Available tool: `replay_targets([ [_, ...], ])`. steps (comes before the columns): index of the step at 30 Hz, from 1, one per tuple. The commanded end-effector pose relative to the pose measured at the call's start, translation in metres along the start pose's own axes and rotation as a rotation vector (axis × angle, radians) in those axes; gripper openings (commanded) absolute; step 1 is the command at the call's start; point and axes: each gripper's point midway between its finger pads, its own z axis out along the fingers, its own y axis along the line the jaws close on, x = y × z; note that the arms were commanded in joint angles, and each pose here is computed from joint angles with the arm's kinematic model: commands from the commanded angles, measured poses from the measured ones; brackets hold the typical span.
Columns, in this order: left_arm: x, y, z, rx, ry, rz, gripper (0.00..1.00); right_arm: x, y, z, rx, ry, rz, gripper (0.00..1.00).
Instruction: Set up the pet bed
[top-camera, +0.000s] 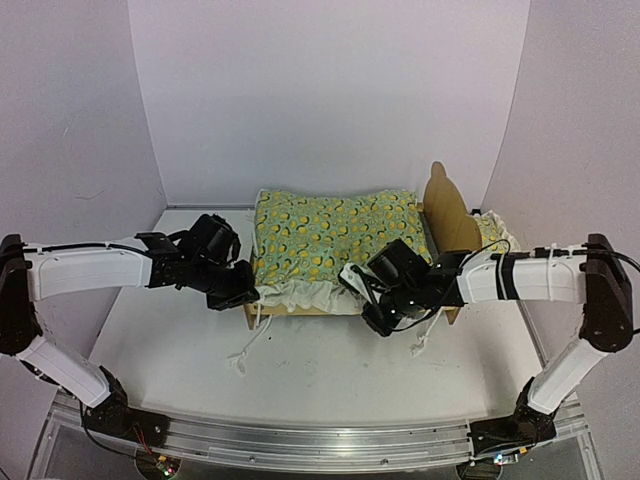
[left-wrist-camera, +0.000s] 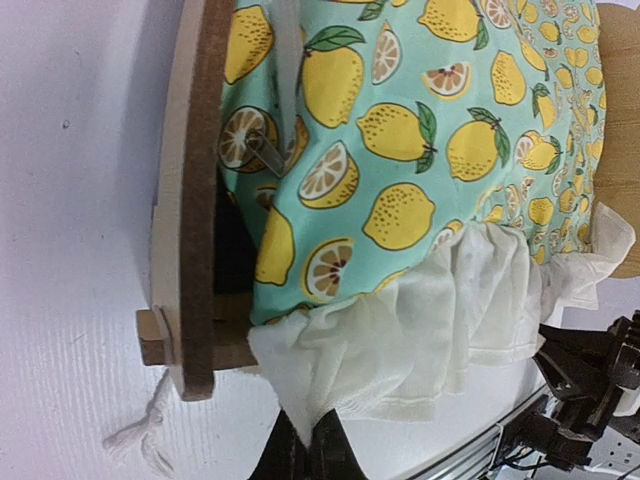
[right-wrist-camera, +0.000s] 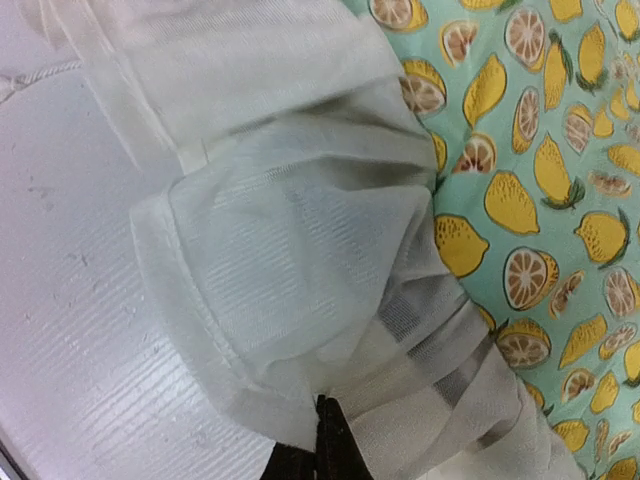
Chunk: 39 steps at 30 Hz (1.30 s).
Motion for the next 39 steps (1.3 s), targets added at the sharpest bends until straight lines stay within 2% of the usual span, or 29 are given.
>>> replay_targets([
  [1, -0.003, 0.013, -0.003, -0.041, -0.030, 0.070, 0.00, 0.014, 0.004, -0.043, -0.037, 0.043, 0.154, 0.18],
  [5, 0.001, 0.022, -0.001, -0.056, -0.029, 0.088, 0.00, 0.011, -0.027, -0.100, 0.085, -0.038, 0.301, 0.55],
  [8, 0.001, 0.025, -0.001, -0.063, -0.038, 0.103, 0.00, 0.025, -0.074, -0.131, 0.239, -0.057, 0.438, 0.69],
  [13, 0.001, 0.022, 0.001, -0.048, -0.032, 0.123, 0.00, 0.030, -0.125, -0.139, 0.427, -0.038, 0.582, 0.75],
  [15, 0.003, 0.020, 0.002, -0.036, -0.023, 0.126, 0.00, 0.040, -0.141, -0.130, 0.499, 0.020, 0.617, 0.80],
  [21, 0.003, 0.019, -0.002, -0.011, -0.040, 0.134, 0.00, 0.051, -0.151, -0.093, 0.537, 0.127, 0.543, 0.82],
  [25, 0.007, 0.019, -0.001, 0.002, -0.029, 0.135, 0.00, 0.056, -0.158, -0.073, 0.569, 0.175, 0.507, 0.75],
  [27, 0.008, 0.022, 0.000, 0.000, -0.027, 0.138, 0.00, 0.069, -0.166, -0.071, 0.631, 0.212, 0.508, 0.65],
  [28, 0.009, 0.024, 0.000, -0.006, -0.030, 0.138, 0.00, 0.076, -0.171, -0.075, 0.679, 0.225, 0.510, 0.54],
  [30, 0.009, 0.029, -0.001, -0.017, -0.040, 0.136, 0.00, 0.086, -0.178, -0.084, 0.760, 0.240, 0.510, 0.25],
  [32, 0.009, 0.032, -0.001, -0.027, -0.047, 0.135, 0.00, 0.097, -0.184, -0.089, 0.827, 0.258, 0.503, 0.02],
  [39, 0.006, 0.051, 0.002, -0.098, -0.090, 0.119, 0.00, 0.124, -0.209, -0.116, 1.124, 0.339, 0.468, 0.00],
])
